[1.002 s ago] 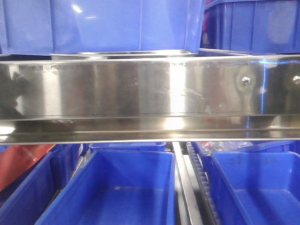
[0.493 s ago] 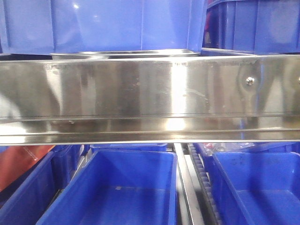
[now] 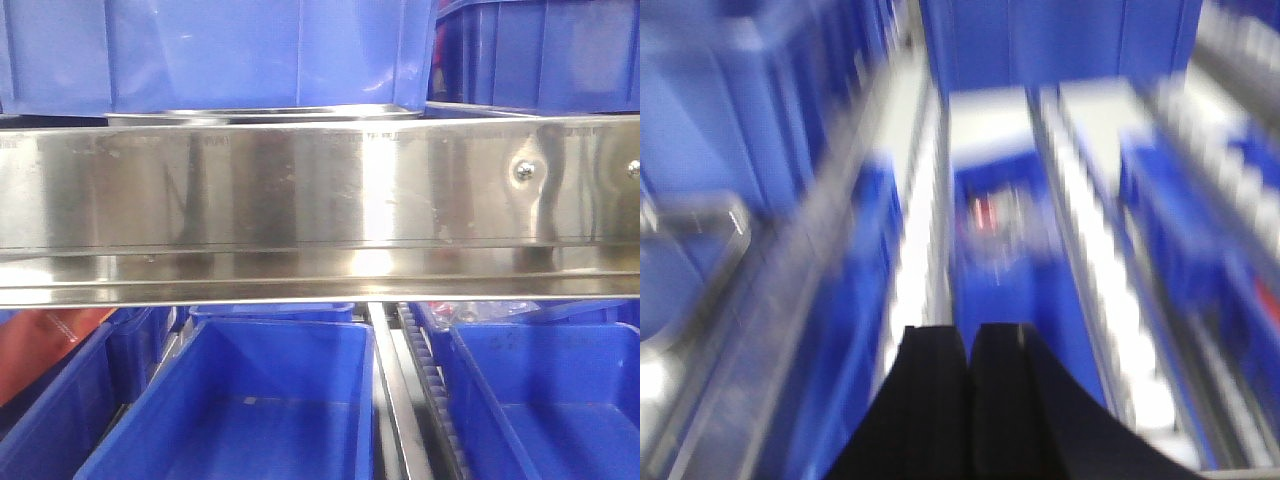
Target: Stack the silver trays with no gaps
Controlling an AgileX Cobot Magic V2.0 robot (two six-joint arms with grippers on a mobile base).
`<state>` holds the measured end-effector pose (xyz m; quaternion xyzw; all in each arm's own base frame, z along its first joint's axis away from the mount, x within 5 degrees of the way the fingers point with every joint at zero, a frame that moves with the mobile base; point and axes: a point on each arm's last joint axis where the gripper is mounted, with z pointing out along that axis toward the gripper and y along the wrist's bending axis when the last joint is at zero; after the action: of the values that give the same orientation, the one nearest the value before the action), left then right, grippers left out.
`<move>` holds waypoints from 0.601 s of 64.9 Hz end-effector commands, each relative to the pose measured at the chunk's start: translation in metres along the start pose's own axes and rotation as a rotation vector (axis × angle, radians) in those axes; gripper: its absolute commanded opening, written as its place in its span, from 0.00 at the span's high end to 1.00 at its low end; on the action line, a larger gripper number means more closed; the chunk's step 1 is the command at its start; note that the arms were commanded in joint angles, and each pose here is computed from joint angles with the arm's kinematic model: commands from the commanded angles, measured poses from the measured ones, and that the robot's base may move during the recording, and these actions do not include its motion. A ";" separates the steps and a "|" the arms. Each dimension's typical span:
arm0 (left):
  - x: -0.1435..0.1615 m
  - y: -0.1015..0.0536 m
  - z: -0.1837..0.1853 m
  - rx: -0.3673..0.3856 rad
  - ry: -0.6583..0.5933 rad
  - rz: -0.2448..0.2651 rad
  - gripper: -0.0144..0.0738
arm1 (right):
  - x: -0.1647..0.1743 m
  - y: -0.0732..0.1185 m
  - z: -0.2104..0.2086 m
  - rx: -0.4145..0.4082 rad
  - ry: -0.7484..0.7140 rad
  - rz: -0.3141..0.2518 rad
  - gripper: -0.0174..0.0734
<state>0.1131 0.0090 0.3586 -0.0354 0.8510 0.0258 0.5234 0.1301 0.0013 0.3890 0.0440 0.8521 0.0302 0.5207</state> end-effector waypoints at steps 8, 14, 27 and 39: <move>-0.011 -0.002 0.035 0.003 0.056 0.001 0.85 | -0.009 0.001 0.031 0.015 0.122 -0.011 0.89; -0.016 -0.003 0.048 0.009 0.027 -0.003 0.85 | -0.008 0.003 0.044 0.003 0.156 0.007 0.89; -0.022 -0.006 0.089 0.032 0.086 -0.043 0.85 | -0.004 0.004 0.082 -0.001 0.257 0.040 0.88; -0.040 -0.022 0.112 0.083 0.151 -0.027 0.85 | 0.001 0.019 0.117 0.004 0.397 0.057 0.88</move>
<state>0.2206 0.0064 0.3345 -0.0375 0.8906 -0.0058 0.4532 0.2235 0.0142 0.3370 0.0606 0.9344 0.0527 0.3472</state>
